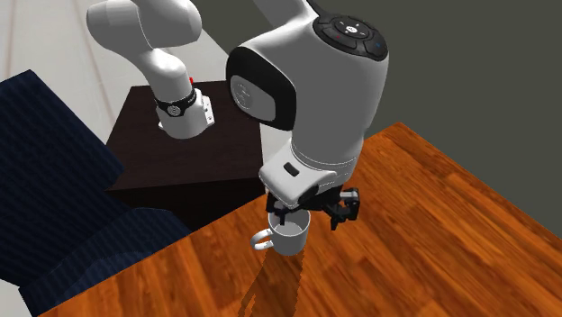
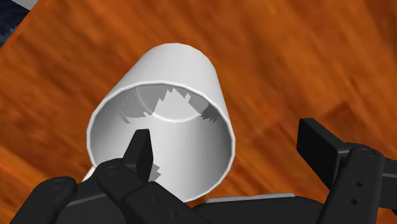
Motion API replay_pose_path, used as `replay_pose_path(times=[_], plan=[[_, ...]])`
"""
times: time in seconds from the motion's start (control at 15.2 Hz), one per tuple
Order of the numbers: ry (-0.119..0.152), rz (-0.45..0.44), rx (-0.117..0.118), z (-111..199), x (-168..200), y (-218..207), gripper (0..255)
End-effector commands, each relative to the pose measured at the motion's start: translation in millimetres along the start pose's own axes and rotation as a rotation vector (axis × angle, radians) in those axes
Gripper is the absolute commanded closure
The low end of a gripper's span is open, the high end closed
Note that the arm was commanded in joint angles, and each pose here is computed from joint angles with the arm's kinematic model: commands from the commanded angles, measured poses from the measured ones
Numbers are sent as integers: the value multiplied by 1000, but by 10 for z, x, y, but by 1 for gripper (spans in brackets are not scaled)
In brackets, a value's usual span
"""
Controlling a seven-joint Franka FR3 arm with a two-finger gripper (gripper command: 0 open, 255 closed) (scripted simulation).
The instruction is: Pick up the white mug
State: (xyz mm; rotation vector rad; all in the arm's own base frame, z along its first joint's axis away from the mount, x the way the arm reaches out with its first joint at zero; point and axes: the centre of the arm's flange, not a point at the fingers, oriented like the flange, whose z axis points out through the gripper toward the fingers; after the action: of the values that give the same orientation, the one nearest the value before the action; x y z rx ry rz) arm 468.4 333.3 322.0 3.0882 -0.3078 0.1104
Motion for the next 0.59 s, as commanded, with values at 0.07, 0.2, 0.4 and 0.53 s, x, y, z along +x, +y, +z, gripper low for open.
replay_pose_path(times=[0.07,0.2,0.4,0.53], plan=[[0,0,0,155,-10,-12,0],[0,0,0,185,-13,-13,0],[0,0,0,185,-16,-11,255],[0,0,0,184,-17,-12,255]])
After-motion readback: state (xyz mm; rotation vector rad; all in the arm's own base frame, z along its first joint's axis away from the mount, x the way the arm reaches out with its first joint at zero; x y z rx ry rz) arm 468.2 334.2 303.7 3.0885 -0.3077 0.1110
